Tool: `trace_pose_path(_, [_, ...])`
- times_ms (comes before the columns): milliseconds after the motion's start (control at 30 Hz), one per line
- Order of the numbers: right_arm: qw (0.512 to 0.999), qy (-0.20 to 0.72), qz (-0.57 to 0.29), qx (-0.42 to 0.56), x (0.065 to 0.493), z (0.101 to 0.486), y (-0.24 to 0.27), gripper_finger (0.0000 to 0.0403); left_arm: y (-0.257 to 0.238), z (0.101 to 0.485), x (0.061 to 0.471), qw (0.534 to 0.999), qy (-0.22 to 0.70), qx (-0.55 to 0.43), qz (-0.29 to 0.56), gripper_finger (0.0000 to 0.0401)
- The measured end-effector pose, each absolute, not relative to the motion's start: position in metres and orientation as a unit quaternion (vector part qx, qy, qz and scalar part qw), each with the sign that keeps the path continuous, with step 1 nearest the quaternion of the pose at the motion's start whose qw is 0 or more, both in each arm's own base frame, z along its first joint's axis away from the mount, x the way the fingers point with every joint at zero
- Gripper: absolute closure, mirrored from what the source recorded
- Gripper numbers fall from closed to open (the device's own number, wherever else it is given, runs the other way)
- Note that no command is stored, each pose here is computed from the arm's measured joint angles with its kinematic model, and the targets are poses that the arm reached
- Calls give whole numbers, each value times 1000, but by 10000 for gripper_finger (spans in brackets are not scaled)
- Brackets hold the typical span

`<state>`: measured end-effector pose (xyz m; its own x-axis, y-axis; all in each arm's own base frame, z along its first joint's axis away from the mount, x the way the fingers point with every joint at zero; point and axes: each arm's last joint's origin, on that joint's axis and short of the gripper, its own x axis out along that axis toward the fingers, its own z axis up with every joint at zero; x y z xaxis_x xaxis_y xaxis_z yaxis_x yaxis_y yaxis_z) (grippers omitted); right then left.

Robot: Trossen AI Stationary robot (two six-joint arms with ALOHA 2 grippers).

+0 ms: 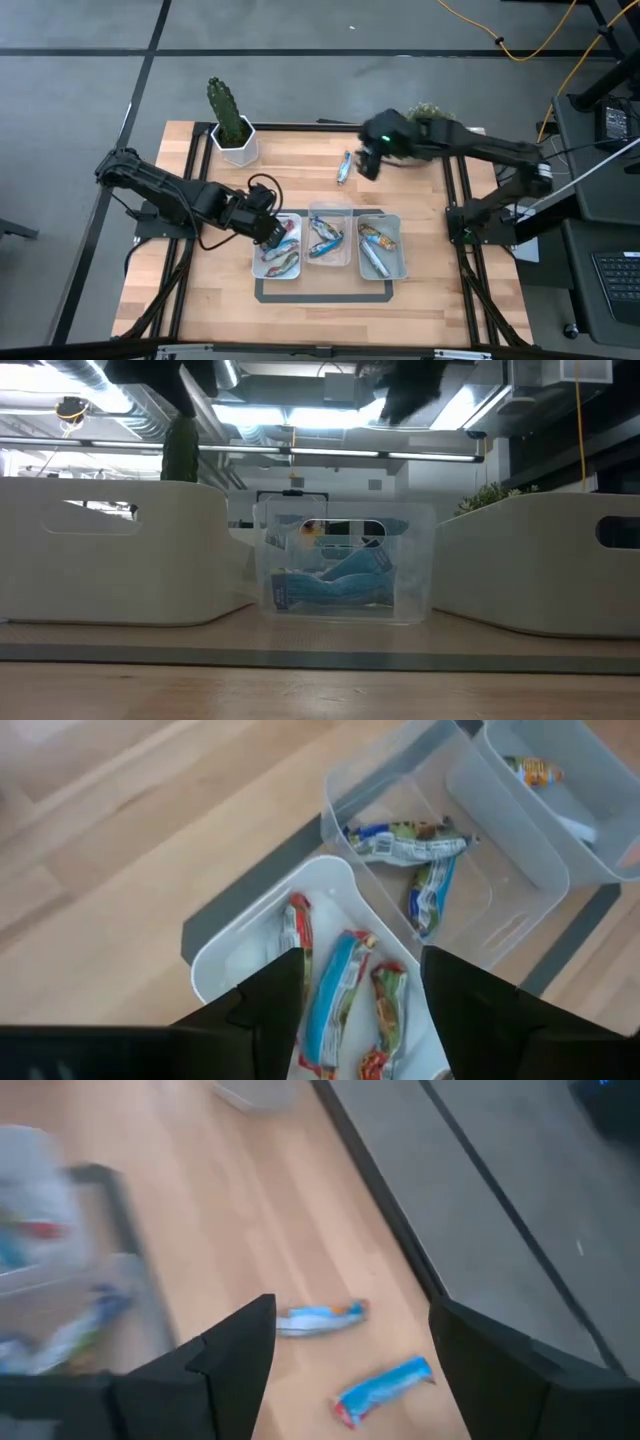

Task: Pick and place Granola Bars by type
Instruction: Put the red granola bar into the white bin

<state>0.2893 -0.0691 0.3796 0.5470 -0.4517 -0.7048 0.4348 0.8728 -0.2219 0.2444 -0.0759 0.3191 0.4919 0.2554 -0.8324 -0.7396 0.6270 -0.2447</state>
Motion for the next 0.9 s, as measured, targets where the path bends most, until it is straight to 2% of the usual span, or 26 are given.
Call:
trace_pose_path(200, [816,476,-326,41,317,323,-137,139,-75,319,243,810,402,-293,310,214])
trace_pose_path(467, [727,548,-395,118,317,257,-207,124,-74,318,240,801,412,-289,323,214])
trace_pose_path(700, [671,600,-398,179,306,225,-228,77,-73,318,239,803,408,-282,330,214])
trace_pose_path(900, [667,614,-362,216,309,211,-230,73,-71,317,237,803,407,-264,347,214])
